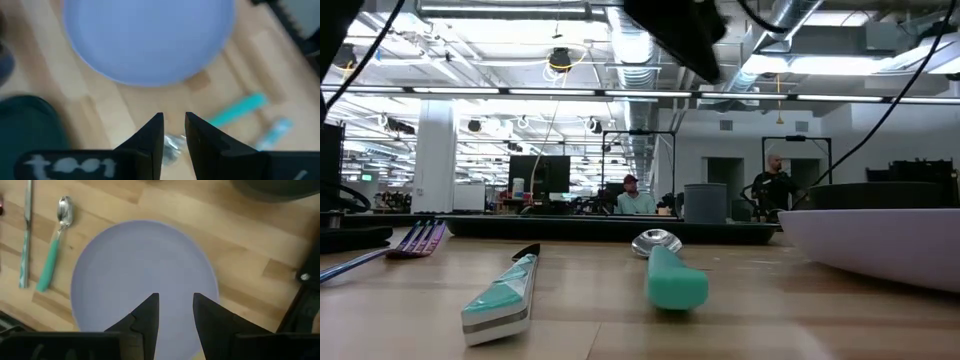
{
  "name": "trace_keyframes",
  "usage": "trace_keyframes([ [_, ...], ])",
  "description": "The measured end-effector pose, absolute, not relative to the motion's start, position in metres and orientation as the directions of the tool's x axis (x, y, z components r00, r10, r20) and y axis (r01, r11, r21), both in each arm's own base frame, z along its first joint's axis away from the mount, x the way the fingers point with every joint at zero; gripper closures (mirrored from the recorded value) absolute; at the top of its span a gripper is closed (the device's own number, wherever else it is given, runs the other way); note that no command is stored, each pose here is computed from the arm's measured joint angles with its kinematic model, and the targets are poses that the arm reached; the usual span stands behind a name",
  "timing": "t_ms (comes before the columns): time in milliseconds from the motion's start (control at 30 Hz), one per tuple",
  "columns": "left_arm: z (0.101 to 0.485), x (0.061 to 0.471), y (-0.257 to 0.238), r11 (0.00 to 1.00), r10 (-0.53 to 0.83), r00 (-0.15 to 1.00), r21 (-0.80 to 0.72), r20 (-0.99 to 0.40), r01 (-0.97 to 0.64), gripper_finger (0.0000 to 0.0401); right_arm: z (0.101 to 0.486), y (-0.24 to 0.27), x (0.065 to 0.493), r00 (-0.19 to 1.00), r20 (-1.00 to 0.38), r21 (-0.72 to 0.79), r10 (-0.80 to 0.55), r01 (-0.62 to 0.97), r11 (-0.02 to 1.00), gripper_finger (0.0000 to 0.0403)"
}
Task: Set up tray
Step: Put the purple plate to the right on the black tray
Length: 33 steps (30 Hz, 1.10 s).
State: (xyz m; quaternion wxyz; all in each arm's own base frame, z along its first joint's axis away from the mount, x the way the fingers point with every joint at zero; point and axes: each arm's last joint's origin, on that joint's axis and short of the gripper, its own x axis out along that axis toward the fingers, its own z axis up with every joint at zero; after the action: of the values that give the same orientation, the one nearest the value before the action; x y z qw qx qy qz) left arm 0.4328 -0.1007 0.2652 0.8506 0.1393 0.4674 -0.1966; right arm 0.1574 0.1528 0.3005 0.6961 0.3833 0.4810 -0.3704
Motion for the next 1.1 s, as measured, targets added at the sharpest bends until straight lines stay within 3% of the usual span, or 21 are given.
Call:
trace_keyframes([
  [267,0.252,0.457,-0.112,0.816,-0.144,0.465,0.161,-0.873,0.555,0.0283,0.301,0.152,0.157,0.263,-0.954,0.177,-0.147,0.885,0.432,0.029],
  [567,0.242,0.458,-0.129,0.749,-0.093,0.471,0.25,-0.877,0.614,0.0218,0.301,0.152,0.157,0.263,-0.953,0.177,-0.148,0.885,0.432,0.029],
  [667,0.245,0.462,-0.131,0.903,-0.094,0.51,0.142,-0.855,0.406,0.0217,0.301,0.152,0.157,0.262,-0.954,0.178,-0.147,0.887,0.426,0.029],
  [767,0.244,0.463,-0.12,0.997,-0.071,0.495,-0.074,-0.866,0.014,0.0223,0.301,0.152,0.157,0.262,-0.954,0.187,-0.145,0.9,0.394,0.029],
  [933,0.242,0.466,-0.095,0.909,-0.069,0.472,-0.25,-0.879,-0.334,0.024,0.301,0.153,0.157,0.264,-0.954,0.193,-0.142,0.904,0.382,0.029],
  [1100,0.242,0.471,-0.08,0.83,-0.126,0.487,-0.36,-0.865,-0.426,0.0253,0.301,0.153,0.157,0.265,-0.954,0.194,-0.141,0.904,0.382,0.029],
])
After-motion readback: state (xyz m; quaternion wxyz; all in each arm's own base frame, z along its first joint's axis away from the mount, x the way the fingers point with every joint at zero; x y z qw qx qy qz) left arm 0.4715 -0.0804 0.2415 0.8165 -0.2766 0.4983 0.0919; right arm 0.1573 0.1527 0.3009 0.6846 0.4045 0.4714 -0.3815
